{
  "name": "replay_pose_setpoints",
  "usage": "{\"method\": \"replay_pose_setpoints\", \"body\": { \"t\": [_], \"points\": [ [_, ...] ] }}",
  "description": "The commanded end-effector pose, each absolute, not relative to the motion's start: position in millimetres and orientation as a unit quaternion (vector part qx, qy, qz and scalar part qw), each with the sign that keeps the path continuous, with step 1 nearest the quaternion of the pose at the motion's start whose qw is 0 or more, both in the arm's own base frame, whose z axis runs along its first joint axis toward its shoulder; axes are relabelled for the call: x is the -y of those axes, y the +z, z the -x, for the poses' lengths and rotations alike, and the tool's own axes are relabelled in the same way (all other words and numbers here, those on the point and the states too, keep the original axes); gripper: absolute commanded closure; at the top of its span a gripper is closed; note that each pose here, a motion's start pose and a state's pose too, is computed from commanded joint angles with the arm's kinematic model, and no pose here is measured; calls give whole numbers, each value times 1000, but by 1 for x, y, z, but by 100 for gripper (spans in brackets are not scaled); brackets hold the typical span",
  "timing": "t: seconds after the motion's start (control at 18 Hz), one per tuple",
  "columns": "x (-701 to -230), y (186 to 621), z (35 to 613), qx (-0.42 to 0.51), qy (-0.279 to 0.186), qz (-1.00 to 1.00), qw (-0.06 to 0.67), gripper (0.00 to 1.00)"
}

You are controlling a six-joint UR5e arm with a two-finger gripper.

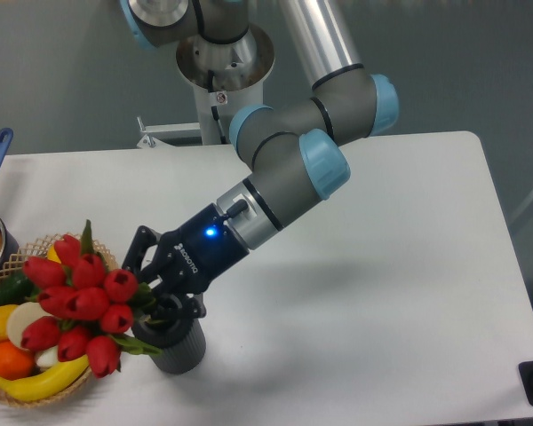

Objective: Insert the flowers into the vase
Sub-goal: 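Lower the tulip stems into the vase opening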

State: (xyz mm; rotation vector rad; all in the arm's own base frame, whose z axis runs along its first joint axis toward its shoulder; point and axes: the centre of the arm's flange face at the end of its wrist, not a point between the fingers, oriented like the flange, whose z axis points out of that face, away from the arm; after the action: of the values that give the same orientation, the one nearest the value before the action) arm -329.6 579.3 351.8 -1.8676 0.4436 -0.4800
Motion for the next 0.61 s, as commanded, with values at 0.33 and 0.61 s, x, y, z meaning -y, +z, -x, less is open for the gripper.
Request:
{"method": "replay_pose_setpoints", "body": {
  "t": [0.33, 0.61],
  "points": [
    [-574, 316, 326, -192, -209, 792, 541, 73],
    [-570, 307, 326, -184, -215, 795, 537, 40]
  ]
}}
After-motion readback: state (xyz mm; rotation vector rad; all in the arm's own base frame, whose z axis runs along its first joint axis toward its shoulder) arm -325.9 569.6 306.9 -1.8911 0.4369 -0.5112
